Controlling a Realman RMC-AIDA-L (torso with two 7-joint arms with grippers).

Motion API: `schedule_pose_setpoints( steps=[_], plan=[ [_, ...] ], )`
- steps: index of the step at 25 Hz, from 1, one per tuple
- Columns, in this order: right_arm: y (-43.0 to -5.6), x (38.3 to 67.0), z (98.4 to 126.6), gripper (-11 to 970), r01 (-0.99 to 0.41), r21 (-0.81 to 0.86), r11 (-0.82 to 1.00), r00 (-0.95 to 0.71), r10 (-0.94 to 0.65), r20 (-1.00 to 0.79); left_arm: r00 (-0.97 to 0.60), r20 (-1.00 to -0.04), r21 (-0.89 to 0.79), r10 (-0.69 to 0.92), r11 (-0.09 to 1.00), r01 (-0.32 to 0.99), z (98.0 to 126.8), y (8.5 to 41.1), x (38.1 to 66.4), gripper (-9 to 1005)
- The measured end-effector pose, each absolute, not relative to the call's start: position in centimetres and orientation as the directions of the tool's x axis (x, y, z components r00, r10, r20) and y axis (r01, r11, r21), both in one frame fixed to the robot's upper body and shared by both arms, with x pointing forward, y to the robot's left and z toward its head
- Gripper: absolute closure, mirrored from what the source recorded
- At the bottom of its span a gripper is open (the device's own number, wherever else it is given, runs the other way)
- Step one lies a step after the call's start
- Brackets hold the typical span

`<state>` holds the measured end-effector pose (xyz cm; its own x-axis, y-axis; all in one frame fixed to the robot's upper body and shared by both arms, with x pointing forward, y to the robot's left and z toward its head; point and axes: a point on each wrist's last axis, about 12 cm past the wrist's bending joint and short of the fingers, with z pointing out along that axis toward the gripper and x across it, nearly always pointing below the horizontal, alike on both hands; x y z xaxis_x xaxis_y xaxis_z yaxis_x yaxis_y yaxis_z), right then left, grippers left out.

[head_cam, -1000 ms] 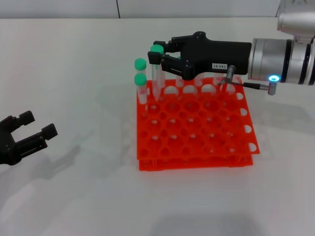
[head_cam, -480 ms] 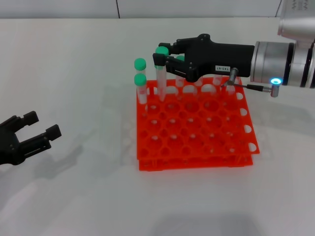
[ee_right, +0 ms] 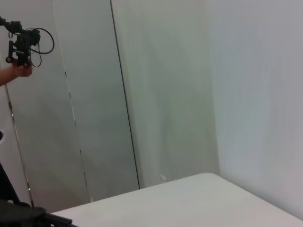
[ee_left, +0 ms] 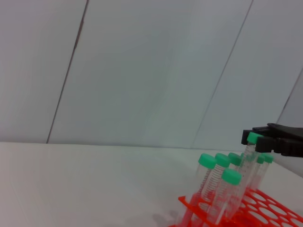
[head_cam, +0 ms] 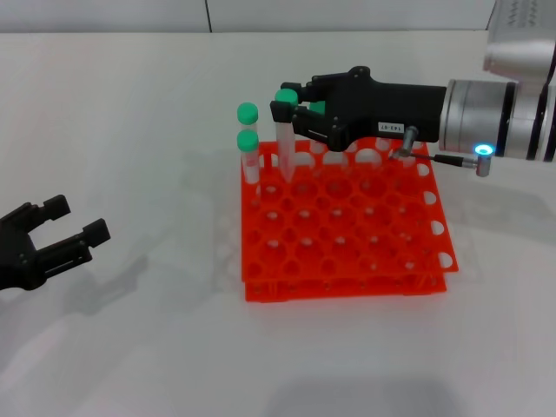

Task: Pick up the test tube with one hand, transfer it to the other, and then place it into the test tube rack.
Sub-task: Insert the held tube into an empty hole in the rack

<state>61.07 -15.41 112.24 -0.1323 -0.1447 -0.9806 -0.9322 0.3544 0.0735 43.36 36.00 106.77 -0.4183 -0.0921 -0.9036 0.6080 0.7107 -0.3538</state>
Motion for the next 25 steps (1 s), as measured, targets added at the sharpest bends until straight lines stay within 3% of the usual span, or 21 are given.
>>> schedule_pose_setpoints(
  steps=[25],
  plan=[
    [-14.76,60.86,111.19,702,-0.93,0.056,0.364,-0.137,-0.201,-0.97,-0.419,-0.902,-0.365,-0.102,0.699,0.615,106.67,35.53,43.99,106]
  ],
)
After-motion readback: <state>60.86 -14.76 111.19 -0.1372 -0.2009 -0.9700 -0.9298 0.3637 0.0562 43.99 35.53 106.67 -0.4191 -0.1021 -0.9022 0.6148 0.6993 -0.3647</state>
